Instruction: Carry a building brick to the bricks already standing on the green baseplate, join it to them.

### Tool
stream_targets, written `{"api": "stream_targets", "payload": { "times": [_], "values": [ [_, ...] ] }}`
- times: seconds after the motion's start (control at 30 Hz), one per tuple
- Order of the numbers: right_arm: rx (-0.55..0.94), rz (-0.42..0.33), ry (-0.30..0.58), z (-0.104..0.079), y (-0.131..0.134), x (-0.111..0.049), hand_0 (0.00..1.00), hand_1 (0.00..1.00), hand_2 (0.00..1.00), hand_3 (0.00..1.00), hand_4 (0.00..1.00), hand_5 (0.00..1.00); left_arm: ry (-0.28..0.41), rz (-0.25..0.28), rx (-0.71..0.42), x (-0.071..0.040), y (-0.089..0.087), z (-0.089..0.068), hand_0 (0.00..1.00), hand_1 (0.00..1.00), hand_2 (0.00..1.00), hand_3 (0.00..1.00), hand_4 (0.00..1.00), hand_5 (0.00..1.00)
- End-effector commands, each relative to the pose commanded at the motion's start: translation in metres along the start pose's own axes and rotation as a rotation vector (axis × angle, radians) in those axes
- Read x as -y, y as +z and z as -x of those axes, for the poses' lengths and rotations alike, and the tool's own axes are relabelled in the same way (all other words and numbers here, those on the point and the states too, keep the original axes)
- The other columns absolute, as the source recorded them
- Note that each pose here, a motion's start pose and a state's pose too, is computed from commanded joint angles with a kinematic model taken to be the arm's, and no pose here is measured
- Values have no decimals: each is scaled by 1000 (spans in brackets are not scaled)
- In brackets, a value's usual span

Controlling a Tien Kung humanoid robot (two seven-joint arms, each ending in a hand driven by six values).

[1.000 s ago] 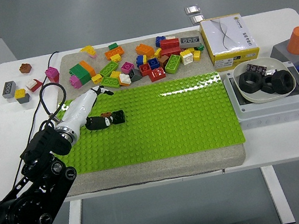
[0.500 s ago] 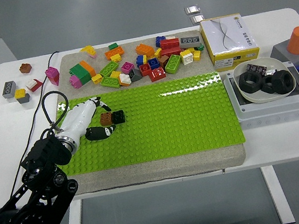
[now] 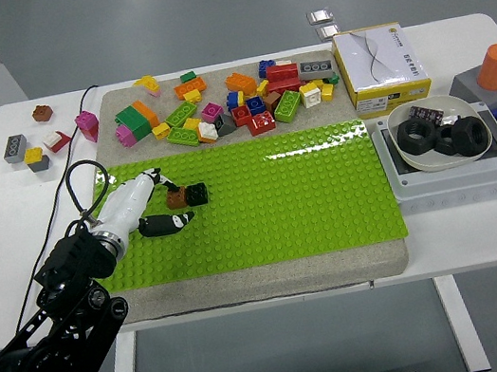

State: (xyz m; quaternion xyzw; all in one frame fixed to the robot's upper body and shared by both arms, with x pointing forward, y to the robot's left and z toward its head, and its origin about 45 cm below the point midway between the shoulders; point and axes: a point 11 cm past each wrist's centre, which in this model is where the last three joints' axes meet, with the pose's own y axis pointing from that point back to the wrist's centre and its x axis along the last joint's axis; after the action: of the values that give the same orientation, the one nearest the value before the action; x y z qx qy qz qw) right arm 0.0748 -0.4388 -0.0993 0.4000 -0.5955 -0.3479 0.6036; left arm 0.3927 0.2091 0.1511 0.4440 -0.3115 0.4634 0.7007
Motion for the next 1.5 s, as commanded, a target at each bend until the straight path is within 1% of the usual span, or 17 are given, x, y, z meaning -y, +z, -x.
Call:
{"api": "stream_targets", "payload": {
  "times": [0.23,0.43,0.67,1.13,1.5],
  "values": [
    [-2,0,1,0,0,0,516,543,744,859,969,998,-16,-11,-4,2,-3,6,998,978,991,661,836,351],
    [2,-2,-2,1,-1,0,516,541,744,859,970,998,-18,-4,-9,2,0,10,998,979,989,660,832,347],
    [3,-3,-4,2,-1,0,516,541,742,859,976,998,-13,1,-8,3,1,11,998,978,990,660,831,344],
    [0,-4,-4,2,-1,0,516,540,742,859,978,998,-19,-15,4,2,-2,16,998,976,987,649,823,343],
    [-2,-4,-8,4,-1,0,516,531,742,861,981,998,2,-15,8,3,-4,14,998,976,987,650,821,342]
  ]
}}
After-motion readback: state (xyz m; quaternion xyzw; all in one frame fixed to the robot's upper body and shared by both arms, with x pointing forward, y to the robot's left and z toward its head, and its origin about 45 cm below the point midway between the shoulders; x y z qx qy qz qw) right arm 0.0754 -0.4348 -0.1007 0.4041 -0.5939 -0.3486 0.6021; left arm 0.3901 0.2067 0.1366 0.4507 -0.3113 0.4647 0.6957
